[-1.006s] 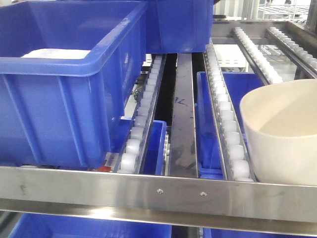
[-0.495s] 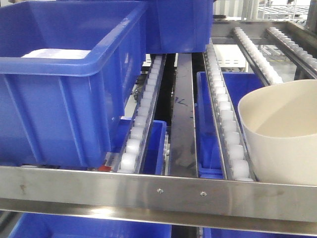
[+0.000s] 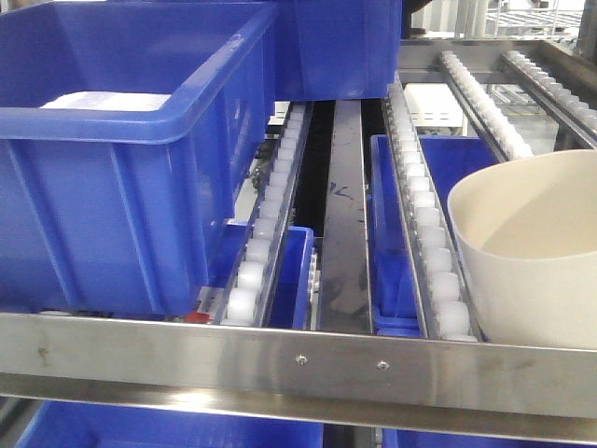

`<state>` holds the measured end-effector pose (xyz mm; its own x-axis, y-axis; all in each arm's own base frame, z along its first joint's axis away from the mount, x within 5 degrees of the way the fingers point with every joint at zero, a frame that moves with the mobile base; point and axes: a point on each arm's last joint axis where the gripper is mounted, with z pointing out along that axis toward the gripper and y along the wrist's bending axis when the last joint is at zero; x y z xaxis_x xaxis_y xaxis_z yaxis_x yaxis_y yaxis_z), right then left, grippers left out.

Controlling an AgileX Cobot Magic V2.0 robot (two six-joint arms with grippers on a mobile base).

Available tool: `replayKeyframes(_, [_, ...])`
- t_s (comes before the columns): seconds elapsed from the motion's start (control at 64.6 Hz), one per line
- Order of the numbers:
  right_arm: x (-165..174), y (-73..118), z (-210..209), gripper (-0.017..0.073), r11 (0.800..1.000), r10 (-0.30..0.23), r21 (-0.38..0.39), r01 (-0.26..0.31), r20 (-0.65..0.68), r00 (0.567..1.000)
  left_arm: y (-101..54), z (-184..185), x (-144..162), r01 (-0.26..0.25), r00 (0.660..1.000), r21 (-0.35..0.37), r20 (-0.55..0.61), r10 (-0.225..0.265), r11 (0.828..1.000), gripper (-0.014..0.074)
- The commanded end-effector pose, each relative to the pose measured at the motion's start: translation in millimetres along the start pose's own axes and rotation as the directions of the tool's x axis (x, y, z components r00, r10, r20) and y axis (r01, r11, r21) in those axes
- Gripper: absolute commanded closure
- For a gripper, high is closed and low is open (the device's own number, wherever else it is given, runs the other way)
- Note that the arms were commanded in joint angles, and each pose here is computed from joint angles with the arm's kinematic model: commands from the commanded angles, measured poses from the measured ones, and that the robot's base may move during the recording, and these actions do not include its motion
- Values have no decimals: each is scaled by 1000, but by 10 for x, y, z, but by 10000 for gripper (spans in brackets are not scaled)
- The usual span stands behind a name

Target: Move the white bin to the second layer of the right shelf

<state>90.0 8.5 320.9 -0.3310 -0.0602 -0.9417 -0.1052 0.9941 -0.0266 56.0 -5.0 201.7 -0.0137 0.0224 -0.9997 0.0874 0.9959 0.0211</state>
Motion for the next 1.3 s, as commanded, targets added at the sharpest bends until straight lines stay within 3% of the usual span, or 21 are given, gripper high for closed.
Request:
replayKeyframes(0.0, [-263,-14,-60,508,1000,-8,15,5,221,975,-1,-4,13,13,997,1,72,-13,1000,509])
replayKeyframes(0.139, [-186,-21,-31,508,999,-22,32,13,321,947,-1,-4,13,13,997,1,72,-13,1000,509])
replayKeyframes(0.263, [138,-11,-88,508,999,-25,40,10,388,921,-1,-4,13,13,997,1,72,-13,1000,509])
replayKeyframes(0.495, [792,12,-45,508,999,-24,39,10,374,927,-1,-4,13,13,997,1,72,-13,1000,509])
replayKeyframes(0.743, [1214,21,58,508,999,-21,43,3,413,910,-1,-4,13,13,997,1,72,-13,1000,509])
replayKeyframes(1.285, [1207,21,56,508,999,-22,44,4,420,907,-1,-4,13,13,997,1,72,-13,1000,509])
